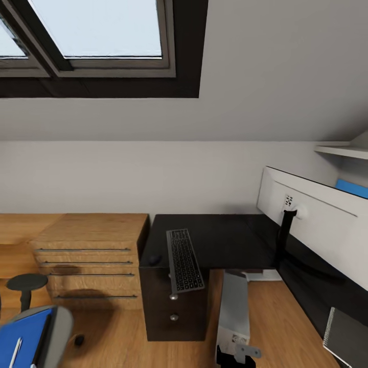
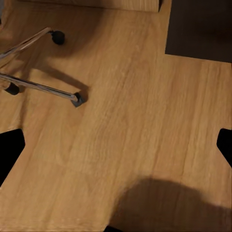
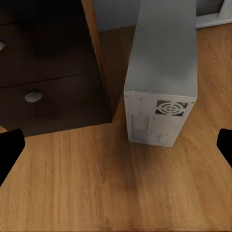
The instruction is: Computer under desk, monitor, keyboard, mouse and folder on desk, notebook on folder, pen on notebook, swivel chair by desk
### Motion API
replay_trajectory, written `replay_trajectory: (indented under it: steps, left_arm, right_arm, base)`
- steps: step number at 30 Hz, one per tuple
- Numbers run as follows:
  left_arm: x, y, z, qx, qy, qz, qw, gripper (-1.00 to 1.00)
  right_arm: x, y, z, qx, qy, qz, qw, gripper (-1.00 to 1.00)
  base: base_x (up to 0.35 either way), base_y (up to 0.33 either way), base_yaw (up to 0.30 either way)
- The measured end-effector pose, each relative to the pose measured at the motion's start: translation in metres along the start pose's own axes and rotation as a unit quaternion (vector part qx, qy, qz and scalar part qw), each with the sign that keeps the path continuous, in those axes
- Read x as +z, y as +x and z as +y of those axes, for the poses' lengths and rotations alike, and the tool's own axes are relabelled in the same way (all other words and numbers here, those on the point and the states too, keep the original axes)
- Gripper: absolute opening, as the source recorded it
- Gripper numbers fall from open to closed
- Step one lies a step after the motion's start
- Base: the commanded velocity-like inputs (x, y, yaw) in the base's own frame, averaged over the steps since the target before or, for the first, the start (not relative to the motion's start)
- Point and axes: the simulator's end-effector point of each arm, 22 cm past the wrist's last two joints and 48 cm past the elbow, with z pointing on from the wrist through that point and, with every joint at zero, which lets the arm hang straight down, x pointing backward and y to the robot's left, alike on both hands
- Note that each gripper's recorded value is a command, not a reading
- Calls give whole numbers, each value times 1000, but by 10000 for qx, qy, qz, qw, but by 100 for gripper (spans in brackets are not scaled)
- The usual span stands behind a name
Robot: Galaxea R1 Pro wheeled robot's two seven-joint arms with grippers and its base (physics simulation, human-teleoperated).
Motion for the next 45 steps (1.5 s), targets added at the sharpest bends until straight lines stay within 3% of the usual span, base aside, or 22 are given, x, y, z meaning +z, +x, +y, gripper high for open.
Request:
replay_trajectory:
  steps: [19, 26, 27, 29, 30, 32, 36, 39, 42, 45]
  left_arm:
    - [1, 3, 3, 25, -23, 39, 10000, 100]
    - [2, 3, 6, 20, -45, 30, 10000, 100]
    - [3, -9, 11, -174, -101, -223, 9995, 100]
    - [3, -17, 13, -301, -120, -397, 9987, 100]
    - [3, -23, 15, -402, -138, -543, 9976, 100]
    - [2, -24, 15, -422, -144, -567, 9974, 100]
    - [2, -25, 16, -445, -146, -604, 9971, 100]
    - [2, -26, 16, -449, -145, -611, 9970, 100]
    - [2, -26, 16, -452, -145, -616, 9970, 100]
    - [2, -26, 16, -453, -150, -616, 9970, 100]
  right_arm:
    - [0, 4, -2, -82, -18, 42, 10000, 100]
    - [0, 4, 3, -299, -136, 15, 9995, 100]
    - [-1, -29, 32, -912, -622, -652, 9917, 100]
    - [0, -46, 42, -923, -721, -872, 9893, 100]
    - [8, -76, 56, -890, -809, -943, 9882, 100]
    - [13, -109, 66, -886, -891, -1096, 9860, 100]
    - [23, -187, 33, -899, -589, -864, 9905, 100]
    - [20, -220, 0, -504, -288, -503, 9970, 100]
    - [-1, -259, -28, -122, -139, -4, 9998, 100]
    - [-26, -297, -38, -75, -157, -29, 9998, 100]
  base:
    - [-74, -63, 57]
    - [0, 0, 0]
    - [0, 0, 0]
    - [0, 0, 0]
    - [0, 0, 0]
    - [0, 0, 0]
    - [0, 0, 0]
    - [0, 0, 0]
    - [0, 0, 0]
    - [0, 0, 0]
